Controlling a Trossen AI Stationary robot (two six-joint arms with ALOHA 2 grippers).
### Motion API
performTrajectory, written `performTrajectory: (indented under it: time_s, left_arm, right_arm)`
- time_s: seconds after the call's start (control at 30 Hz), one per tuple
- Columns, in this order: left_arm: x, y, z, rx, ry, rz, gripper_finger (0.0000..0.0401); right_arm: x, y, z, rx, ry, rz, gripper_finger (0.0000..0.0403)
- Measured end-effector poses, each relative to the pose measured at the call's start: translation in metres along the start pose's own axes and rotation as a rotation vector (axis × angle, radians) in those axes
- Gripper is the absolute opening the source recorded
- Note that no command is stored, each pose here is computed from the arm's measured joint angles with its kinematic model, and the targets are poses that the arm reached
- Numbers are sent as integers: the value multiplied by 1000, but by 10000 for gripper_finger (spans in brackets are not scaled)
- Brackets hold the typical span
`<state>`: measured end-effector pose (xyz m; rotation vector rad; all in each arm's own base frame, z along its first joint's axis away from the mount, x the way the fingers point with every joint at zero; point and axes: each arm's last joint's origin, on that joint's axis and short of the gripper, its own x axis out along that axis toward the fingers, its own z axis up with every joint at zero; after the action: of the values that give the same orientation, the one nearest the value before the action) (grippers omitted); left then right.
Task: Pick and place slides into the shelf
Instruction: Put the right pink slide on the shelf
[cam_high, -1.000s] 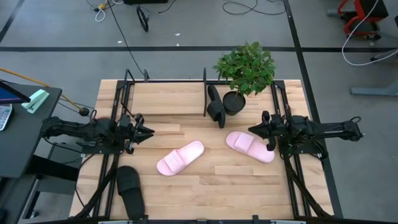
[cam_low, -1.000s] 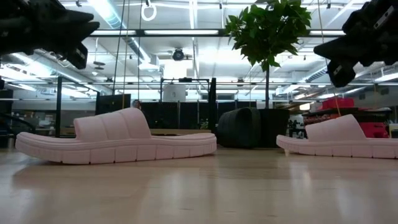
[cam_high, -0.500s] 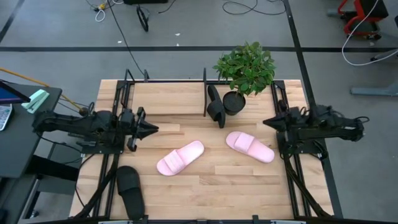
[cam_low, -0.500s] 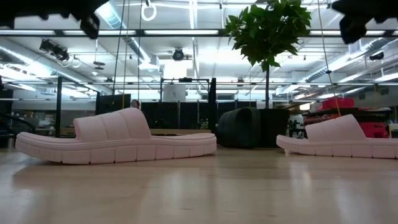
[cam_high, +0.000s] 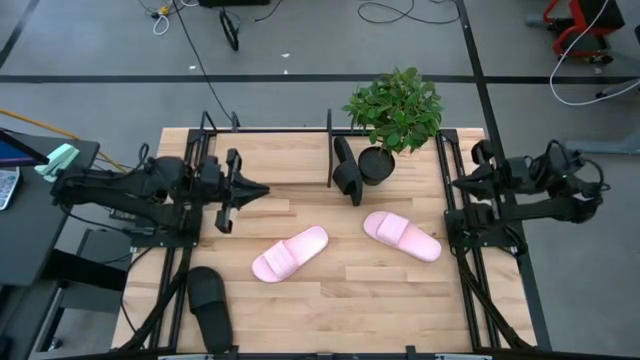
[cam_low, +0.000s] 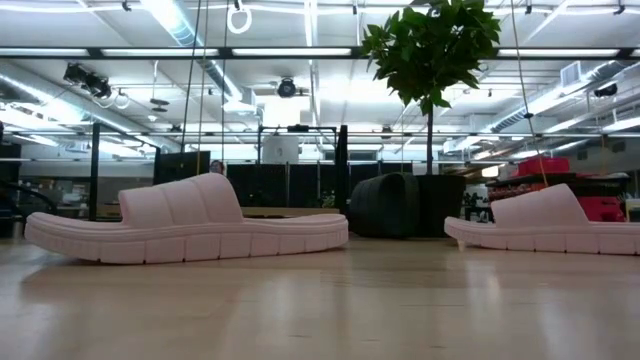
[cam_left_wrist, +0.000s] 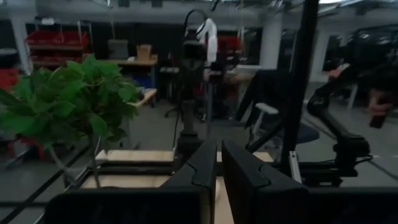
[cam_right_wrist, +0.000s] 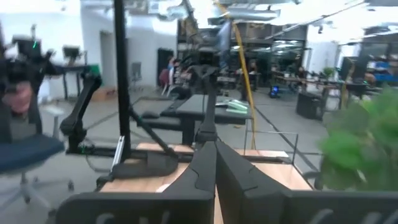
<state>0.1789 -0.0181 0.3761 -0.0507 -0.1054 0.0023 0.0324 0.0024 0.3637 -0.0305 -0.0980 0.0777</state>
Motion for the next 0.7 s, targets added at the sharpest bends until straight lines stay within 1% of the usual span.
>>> performTrajectory:
  time_s: [0.1, 0.17, 0.27, 0.33, 0.43, 0.53, 0.63, 0.7]
  left_arm:
    - [6, -1, 16, 2, 33, 12, 27]
    - [7, -2, 27, 1, 28, 13, 29]
    - [6, -2, 45, -6, -22, 11, 34]
    - [4, -2, 51, -8, -44, 10, 36]
    - [3, -2, 54, -9, -48, 10, 39]
    - [3, -2, 54, -28, -49, 9, 41]
    - [3, -2, 54, -77, -49, 9, 37]
    - [3, -2, 53, -84, -41, 9, 30]
  right_arm:
    - [14, 0, 17, -29, 48, 31, 8]
    - [24, -1, 29, 0, 68, 32, 9]
    - [43, -2, 49, 59, 89, 30, 14]
    - [57, -3, 62, 90, 101, 29, 17]
    - [76, -5, 79, 92, 116, 28, 19]
    - [89, -5, 92, 50, 158, 31, 18]
    - [99, -6, 99, 18, 226, 36, 15]
    - [106, -6, 102, 18, 252, 36, 14]
